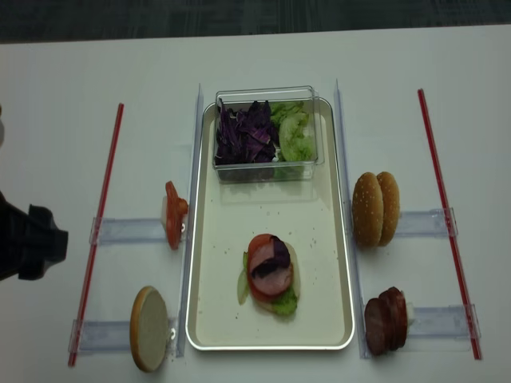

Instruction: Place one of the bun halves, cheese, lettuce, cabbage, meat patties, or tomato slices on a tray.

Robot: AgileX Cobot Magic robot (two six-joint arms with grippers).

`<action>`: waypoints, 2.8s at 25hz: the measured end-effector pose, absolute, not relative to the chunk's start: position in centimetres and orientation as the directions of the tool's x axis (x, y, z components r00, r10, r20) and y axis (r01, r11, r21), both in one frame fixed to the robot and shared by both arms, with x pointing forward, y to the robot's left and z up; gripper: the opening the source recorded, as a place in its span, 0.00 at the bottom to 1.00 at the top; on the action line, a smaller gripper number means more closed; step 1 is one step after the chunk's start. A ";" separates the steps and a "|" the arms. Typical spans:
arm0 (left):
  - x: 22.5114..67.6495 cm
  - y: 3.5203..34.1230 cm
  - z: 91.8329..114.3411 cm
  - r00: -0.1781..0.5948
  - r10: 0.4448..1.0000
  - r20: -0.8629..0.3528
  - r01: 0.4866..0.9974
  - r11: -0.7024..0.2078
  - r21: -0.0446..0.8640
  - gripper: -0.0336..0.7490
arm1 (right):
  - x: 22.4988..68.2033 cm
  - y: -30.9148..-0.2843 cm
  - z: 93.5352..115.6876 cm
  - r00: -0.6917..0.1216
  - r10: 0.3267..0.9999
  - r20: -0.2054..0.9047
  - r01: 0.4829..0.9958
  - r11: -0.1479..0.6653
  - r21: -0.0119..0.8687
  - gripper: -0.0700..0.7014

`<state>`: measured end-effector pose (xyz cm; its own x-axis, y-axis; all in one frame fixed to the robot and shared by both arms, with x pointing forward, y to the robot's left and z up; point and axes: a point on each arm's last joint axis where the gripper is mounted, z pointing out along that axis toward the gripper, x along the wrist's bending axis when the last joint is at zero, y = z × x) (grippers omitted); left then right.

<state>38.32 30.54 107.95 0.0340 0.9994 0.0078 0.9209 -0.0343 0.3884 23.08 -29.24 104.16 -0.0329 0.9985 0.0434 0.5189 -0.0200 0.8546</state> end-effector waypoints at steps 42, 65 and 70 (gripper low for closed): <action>26.3 30.0 104.0 0.024 0.999 0.025 0.731 -0.035 0.682 0.65 | 23.1 -29.2 104.2 -0.033 0.999 0.043 0.519 -0.020 0.855 0.64; 22.8 29.9 104.1 0.012 0.999 0.038 0.557 -0.038 0.829 0.65 | 23.1 -29.2 104.2 -0.033 0.999 0.043 0.519 -0.020 0.855 0.64; 22.7 29.9 104.0 0.005 0.999 0.032 0.554 -0.030 0.832 0.65 | 23.1 -29.2 104.2 -0.033 0.999 0.043 0.519 -0.020 0.855 0.64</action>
<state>22.71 29.86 104.03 0.0053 0.9995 0.0319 0.5544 -0.0295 0.8318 23.08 -29.24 104.16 -0.0329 0.9985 0.0434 0.5189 -0.0200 0.8546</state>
